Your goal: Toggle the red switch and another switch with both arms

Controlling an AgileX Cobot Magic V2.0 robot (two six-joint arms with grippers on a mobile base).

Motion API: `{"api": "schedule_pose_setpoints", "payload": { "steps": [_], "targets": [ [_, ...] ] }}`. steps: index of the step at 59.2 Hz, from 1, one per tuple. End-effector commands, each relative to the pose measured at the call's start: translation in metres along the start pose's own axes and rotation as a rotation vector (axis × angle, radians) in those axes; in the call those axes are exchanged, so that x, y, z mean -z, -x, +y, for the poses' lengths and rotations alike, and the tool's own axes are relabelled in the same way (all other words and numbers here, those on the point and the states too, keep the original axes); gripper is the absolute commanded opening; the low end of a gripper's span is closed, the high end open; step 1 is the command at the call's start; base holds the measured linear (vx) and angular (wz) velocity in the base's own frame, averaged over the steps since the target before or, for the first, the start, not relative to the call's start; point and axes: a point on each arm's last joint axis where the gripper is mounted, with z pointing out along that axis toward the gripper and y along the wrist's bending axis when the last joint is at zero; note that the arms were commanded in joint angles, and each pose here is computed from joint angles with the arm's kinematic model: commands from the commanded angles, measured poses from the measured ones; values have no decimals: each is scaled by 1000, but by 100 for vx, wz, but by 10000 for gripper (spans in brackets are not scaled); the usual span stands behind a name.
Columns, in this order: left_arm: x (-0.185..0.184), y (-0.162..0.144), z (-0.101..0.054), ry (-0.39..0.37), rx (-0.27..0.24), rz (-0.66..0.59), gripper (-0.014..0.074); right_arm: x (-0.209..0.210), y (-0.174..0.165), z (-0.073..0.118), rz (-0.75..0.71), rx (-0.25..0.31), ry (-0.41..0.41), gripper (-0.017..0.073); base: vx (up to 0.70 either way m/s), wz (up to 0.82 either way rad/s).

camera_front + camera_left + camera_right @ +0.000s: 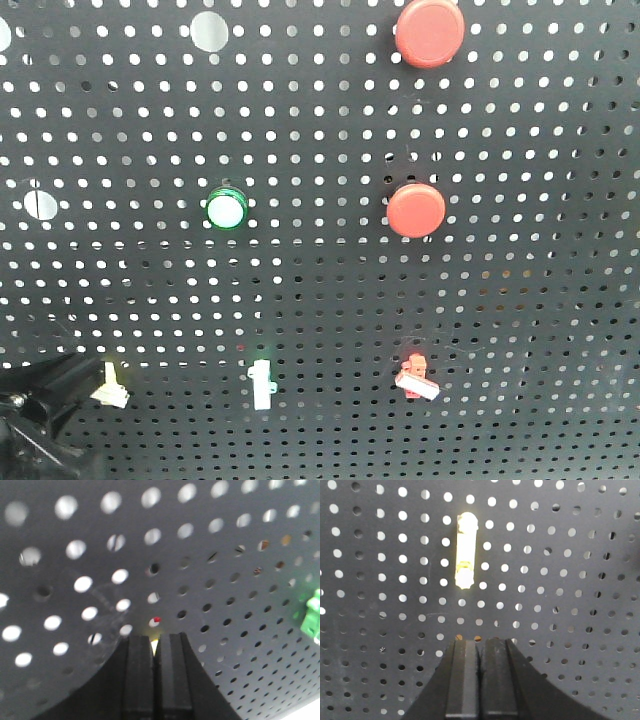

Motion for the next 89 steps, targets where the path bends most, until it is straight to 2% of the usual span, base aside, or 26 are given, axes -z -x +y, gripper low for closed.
{"api": "schedule_pose_setpoints", "payload": {
  "steps": [1,6,17,23,27,34,42,49,59,70,76,89],
  "targets": [
    [2,20,-1,-1,82,-107,2,-1,18,-1,-112,17,0,-6,0,0],
    [2,14,0,5,125,-61,2,-1,18,-1,-112,17,0,-6,0,0],
    [2,1,-1,6,137,82,2,-1,18,-1,-112,17,0,-6,0,0],
    [4,-7,-2,7,188,175,2,-1,18,-1,-112,17,0,-6,0,0],
    [5,-9,-2,7,196,207,2,-1,18,-1,-112,17,0,-6,0,0],
    [13,0,-2,2,193,140,2,-1,19,-1,-116,17,0,-6,0,0],
    [32,18,-2,-6,177,-10,2,0,19,2,-123,34,22,-6,0,0],
    [53,31,-1,-11,117,-105,2,0,20,15,-129,24,130,-6,0,0],
    [74,39,-1,-8,43,-184,2,-8,14,48,-92,11,356,-6,0,0],
    [79,41,-1,-7,29,-201,2,-24,7,96,-121,5,606,-6,0,0],
    [78,39,-1,-6,29,-182,2,-37,4,115,-103,-10,657,-6,0,0],
    [78,38,-1,-5,34,-166,2,-68,13,134,-95,-35,658,-6,0,0]
  ]
}}
